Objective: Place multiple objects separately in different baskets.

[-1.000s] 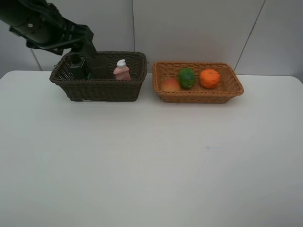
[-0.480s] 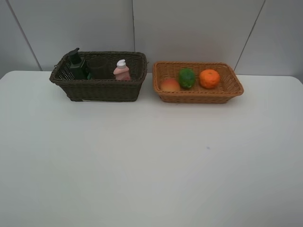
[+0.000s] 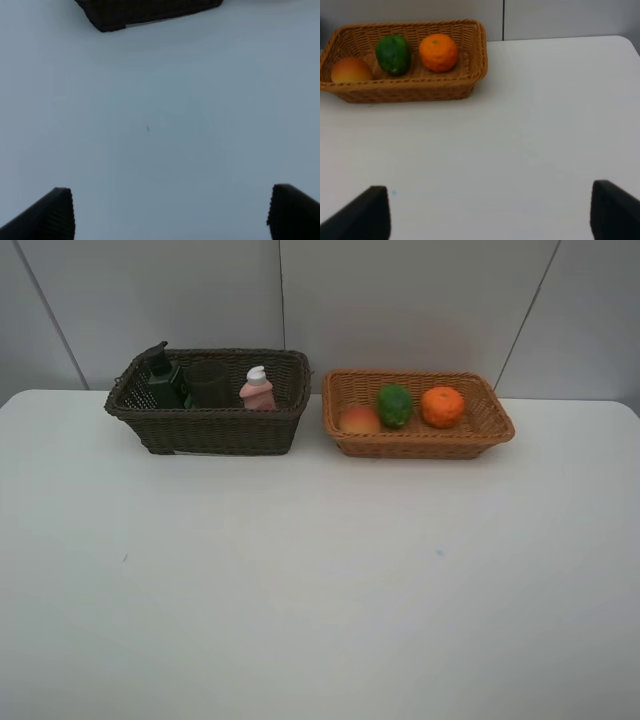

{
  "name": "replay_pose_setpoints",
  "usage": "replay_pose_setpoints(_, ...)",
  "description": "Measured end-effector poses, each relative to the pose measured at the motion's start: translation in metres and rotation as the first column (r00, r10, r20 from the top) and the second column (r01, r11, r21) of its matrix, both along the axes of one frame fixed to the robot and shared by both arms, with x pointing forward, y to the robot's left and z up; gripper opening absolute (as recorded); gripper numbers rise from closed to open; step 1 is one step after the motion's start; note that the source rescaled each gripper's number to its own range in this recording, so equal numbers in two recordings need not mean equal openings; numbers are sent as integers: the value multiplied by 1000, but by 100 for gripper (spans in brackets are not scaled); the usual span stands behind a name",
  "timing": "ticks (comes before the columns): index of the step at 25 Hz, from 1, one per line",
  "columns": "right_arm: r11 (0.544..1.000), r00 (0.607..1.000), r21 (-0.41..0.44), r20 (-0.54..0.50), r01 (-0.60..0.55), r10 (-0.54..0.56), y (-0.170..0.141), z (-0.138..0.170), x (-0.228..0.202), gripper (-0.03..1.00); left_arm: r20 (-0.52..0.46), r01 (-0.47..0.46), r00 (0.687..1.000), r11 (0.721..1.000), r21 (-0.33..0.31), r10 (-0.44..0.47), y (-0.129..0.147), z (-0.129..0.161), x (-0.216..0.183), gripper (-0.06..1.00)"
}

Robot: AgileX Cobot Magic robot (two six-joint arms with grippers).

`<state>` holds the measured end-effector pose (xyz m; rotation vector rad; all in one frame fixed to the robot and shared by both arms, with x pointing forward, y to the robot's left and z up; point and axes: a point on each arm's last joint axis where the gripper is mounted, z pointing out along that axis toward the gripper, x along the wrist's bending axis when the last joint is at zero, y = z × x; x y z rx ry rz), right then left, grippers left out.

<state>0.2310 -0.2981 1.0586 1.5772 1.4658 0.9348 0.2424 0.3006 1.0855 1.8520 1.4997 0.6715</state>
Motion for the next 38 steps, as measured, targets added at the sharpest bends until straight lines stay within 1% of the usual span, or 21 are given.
replay_pose_setpoints(5,1000,1000,0,0,0,0,0,0,0,72,67,1,998,1000,-15,0,1,-25,-3,100)
replay_pose_setpoints(10,1000,1000,0,0,0,0,0,0,0,72,84,1,996,1000,-19,0,1,-37,-5,100)
replay_pose_setpoints(17,1000,1000,0,0,0,0,0,0,0,72,79,-29,996,1000,-12,30,3,-40,-4,100)
replay_pose_setpoints(26,1000,1000,0,0,0,0,0,0,0,72,80,-30,996,999,-11,31,4,-40,-4,100)
replay_pose_setpoints(28,1000,1000,0,0,0,0,0,0,0,72,94,-36,995,999,-15,38,4,-40,-6,100)
replay_pose_setpoints(31,1000,1000,0,0,0,0,0,0,0,72,137,-65,988,998,-26,68,5,-40,-13,100)
replay_pose_setpoints(38,1000,1000,0,0,0,0,0,0,0,72,142,-156,977,987,-31,158,4,-40,-14,100)
